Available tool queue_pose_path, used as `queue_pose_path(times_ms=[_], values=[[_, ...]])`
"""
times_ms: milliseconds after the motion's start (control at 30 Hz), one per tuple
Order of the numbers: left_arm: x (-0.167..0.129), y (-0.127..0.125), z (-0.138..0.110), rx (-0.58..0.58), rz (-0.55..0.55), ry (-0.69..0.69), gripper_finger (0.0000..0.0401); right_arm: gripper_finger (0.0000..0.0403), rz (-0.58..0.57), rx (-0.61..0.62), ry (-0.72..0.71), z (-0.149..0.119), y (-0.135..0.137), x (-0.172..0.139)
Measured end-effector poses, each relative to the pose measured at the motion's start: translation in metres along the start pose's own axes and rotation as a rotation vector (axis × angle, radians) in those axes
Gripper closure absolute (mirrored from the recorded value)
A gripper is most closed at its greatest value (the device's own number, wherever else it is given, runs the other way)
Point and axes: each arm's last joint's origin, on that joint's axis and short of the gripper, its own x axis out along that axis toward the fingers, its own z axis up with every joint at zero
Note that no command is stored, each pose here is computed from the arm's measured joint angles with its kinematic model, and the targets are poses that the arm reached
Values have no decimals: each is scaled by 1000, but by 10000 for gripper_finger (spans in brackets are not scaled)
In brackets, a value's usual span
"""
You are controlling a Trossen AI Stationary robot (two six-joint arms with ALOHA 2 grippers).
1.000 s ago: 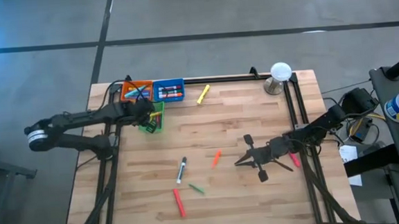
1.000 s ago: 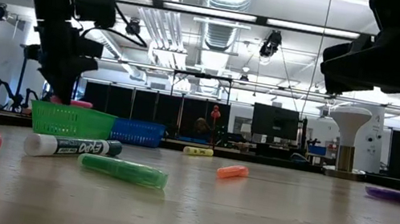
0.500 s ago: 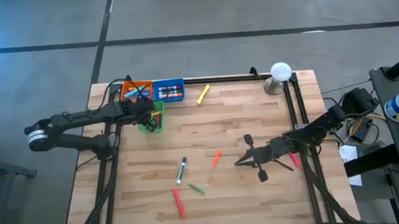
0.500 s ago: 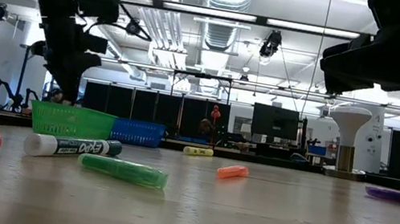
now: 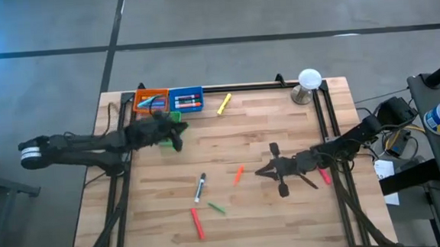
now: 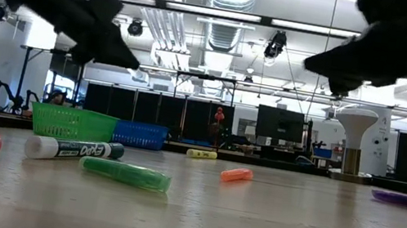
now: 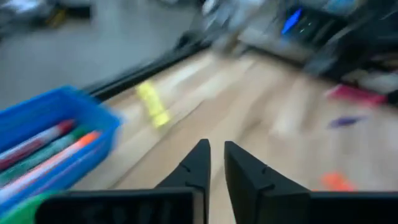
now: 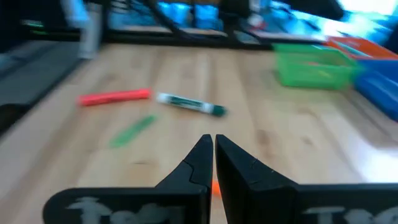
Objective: Pick & Place Markers
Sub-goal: Put the pink highlighter into the orange bin
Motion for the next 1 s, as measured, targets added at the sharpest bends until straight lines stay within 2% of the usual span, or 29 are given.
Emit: queue_pose_path(times_ms=[100,200,333,500,633,733,867,1000], values=[[-6,0,-20,-34,-89,-148,374,390,-107,34,83,10,-11,10],[-13,5,-37,-56,-119,-233,385,390,-225,77,203,21,-27,20],[-20,12,-52,-65,-122,-260,395,390,-360,116,349,33,-56,30],[-18,12,-56,-53,-114,-219,397,360,-430,249,628,47,-72,23],[-18,12,-56,-40,-112,-219,397,311,-501,337,844,60,-63,5],[-18,12,-56,-44,-114,-218,397,277,-562,451,994,64,-48,-12],[-18,12,-57,-45,-114,-209,397,248,-660,597,1113,55,-23,-29],[-18,12,-57,-48,-115,-209,397,238,-751,669,1149,36,-2,-42]])
